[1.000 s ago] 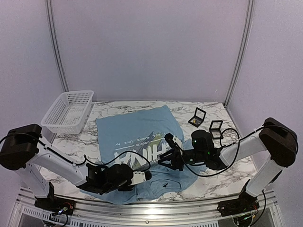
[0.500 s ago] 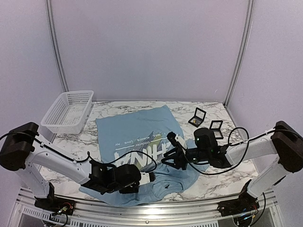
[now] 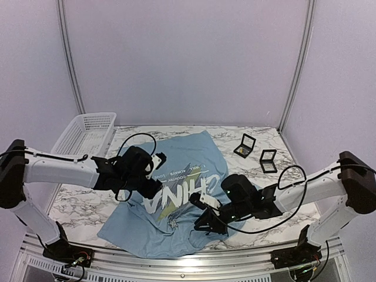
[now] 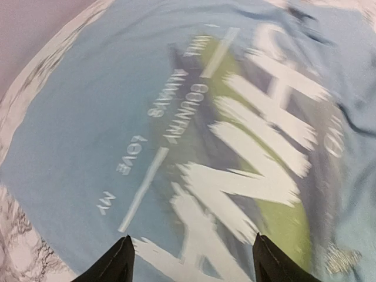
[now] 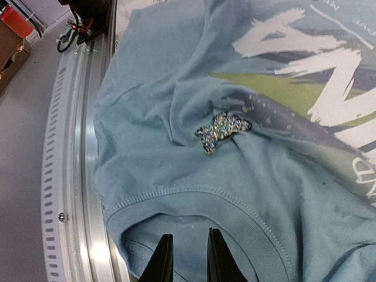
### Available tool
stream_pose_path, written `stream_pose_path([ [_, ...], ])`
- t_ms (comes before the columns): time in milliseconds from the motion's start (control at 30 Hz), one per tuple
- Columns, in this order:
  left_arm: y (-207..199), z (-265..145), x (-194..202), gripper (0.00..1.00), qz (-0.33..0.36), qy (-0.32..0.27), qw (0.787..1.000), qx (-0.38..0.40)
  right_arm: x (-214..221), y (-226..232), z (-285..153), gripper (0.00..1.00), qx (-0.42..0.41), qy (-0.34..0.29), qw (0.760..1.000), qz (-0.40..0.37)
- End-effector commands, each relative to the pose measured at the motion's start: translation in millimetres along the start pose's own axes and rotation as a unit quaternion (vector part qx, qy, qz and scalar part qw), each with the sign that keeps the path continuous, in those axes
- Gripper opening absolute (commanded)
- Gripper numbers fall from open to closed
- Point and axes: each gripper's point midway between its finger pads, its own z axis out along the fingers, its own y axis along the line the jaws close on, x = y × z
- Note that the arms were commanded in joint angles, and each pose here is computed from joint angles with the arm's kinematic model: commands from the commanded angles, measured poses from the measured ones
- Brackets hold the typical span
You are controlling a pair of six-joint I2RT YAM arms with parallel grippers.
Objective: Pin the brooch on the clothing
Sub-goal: Adjust the clothing with brooches at the center of the board.
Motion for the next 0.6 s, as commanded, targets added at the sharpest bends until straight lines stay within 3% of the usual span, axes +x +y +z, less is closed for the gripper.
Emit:
stream_pose_path([
  [0,65,46,19,0.69,-0.174,0.051,0.980,-0.076,27,-15,19,0.14,0.038,0.069,0.997,0.025],
  [267,136,109,50,0.68,-0.245,0.126,0.948,-0.159,72,4,10,0.10,0.040,0.128,0.987,0.090],
  [567,174,134,35,0.70,-0.257,0.121,0.940,-0.187,97,16,-9,0.10,0.050,0.175,0.973,0.144],
])
